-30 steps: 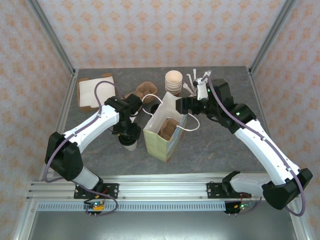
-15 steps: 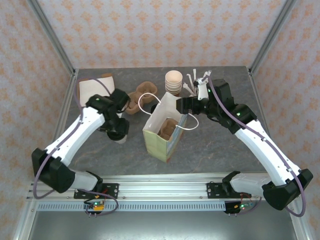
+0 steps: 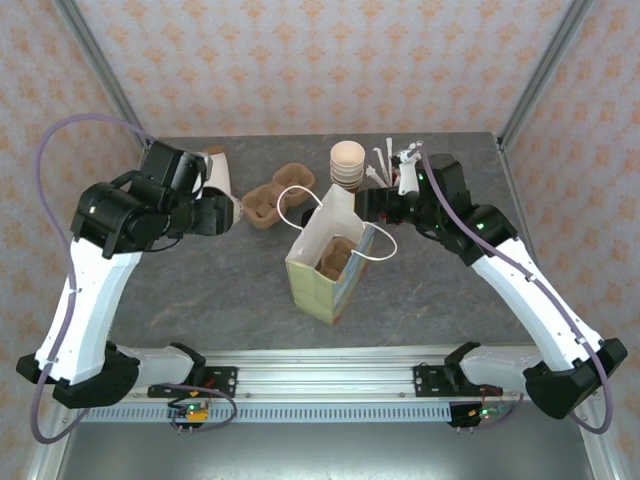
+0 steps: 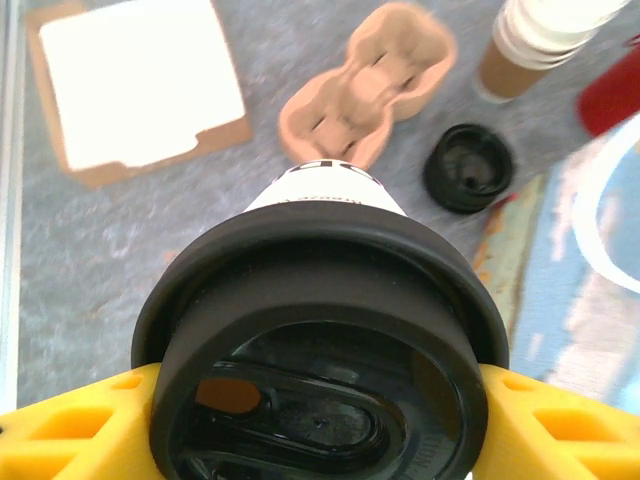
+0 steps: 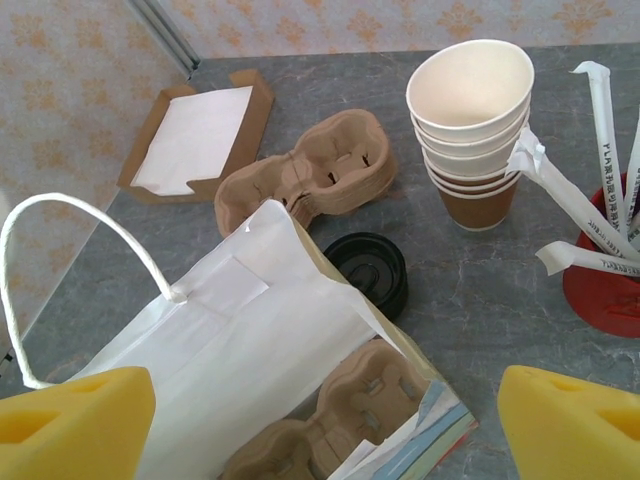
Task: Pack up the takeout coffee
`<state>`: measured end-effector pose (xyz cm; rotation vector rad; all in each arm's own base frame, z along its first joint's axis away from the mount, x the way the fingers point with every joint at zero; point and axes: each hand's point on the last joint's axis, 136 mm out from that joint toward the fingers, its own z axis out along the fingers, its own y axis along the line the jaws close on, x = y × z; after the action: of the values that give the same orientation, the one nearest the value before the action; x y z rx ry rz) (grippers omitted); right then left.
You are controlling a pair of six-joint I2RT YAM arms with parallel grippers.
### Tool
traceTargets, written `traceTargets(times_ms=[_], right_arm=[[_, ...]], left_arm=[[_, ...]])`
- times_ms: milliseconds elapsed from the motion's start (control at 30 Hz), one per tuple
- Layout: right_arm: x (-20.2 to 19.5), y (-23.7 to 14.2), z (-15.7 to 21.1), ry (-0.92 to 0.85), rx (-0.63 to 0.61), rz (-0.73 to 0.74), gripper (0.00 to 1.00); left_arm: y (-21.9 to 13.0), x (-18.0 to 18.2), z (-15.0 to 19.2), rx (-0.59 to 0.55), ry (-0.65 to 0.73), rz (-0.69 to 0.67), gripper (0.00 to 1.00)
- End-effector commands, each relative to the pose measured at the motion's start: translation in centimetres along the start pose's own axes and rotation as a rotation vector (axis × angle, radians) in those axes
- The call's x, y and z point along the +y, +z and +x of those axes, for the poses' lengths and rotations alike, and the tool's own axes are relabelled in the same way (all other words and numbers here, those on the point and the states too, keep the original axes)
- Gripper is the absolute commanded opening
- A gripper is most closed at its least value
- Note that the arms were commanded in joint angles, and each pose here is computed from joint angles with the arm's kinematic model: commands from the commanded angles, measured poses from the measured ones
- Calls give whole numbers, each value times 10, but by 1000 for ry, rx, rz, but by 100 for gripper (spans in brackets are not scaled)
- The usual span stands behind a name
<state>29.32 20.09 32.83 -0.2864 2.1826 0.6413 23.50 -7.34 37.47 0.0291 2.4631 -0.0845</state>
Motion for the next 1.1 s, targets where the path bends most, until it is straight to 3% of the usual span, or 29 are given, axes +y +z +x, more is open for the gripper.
traceTargets(times_ms=[0,167,500,667,900,1067], right_arm=[[-4,0,-5,14,10,40,90],[-12,1,-3,18,30,92,90],[-50,-16,-7,82,6,214,90],[-66,-34,-11,92,-34,278,90],[-72,-42,-9,80,-51,305,90],[-72,-42,-6,76,-65,296,90]], left_arm=[[-18,-8,-8,-35,56,22,50],[-34,-49,-24,-101,118,176,48],[-38,-145,-19,-70,327,359,48],[-22,-172,-2,25,378,347,48],[8,-163,17,154,383,211,48],[29,-175,38,274,372,200,48]])
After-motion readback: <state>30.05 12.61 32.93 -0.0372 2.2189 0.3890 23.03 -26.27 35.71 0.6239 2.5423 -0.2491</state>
